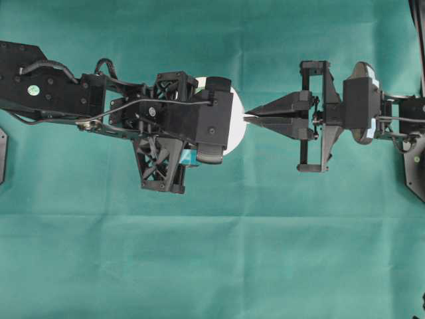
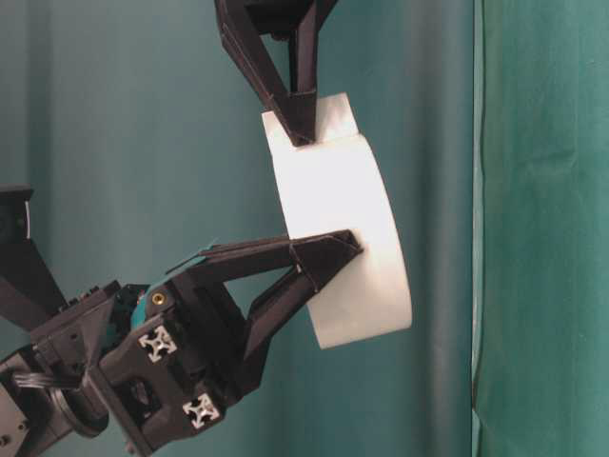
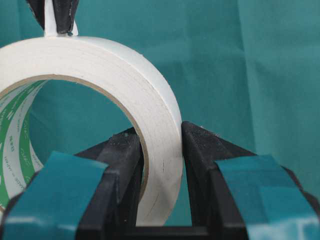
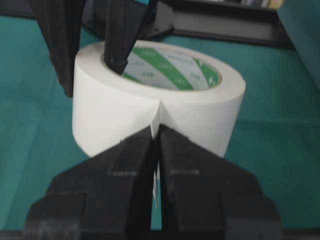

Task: Peel off the duct tape with your right arm.
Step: 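Pull the roll away from the right gripper with the left arm, unwinding tape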

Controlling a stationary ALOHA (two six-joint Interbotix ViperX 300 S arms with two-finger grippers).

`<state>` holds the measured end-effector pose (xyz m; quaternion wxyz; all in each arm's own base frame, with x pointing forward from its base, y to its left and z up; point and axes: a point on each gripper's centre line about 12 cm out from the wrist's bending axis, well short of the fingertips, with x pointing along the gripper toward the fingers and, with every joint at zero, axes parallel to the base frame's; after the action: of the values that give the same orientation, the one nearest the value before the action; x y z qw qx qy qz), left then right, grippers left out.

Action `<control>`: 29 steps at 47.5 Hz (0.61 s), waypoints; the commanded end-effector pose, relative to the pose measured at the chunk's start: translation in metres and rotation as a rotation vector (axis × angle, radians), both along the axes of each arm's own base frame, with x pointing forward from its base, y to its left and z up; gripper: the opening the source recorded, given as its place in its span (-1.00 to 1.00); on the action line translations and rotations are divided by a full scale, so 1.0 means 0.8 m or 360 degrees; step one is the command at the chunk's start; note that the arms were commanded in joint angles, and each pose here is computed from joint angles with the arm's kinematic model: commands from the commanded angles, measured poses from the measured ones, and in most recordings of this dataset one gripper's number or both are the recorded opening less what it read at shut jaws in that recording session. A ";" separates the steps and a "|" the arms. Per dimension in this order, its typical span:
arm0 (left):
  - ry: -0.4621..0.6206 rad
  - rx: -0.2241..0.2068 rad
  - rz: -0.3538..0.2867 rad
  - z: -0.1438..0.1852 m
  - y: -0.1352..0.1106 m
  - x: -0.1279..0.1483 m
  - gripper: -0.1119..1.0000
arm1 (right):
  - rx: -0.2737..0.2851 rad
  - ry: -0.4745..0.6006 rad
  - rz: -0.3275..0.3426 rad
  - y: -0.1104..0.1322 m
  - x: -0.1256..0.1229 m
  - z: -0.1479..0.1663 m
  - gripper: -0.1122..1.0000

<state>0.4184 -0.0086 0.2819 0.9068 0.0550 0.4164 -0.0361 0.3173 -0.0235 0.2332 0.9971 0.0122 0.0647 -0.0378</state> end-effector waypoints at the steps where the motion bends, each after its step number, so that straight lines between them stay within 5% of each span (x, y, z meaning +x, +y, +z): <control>1: -0.0093 0.0004 -0.0016 0.026 -0.004 0.003 -0.42 | -0.0001 -0.0046 -0.0005 -0.001 0.003 0.011 -0.97; 21: -0.0091 0.0005 -0.0035 0.026 -0.010 0.001 -0.42 | 0.0008 -0.0040 -0.0036 -0.008 -0.003 0.008 -0.97; 29: -0.0073 0.0086 -0.0188 0.025 -0.030 -0.003 -0.42 | 0.0009 -0.0050 -0.0059 -0.013 -0.005 0.010 -0.97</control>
<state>0.4176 -0.0158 0.2814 0.9033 0.0826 0.4175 -0.0535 0.3151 -0.0276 0.2314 0.9967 0.0137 0.0669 -0.0443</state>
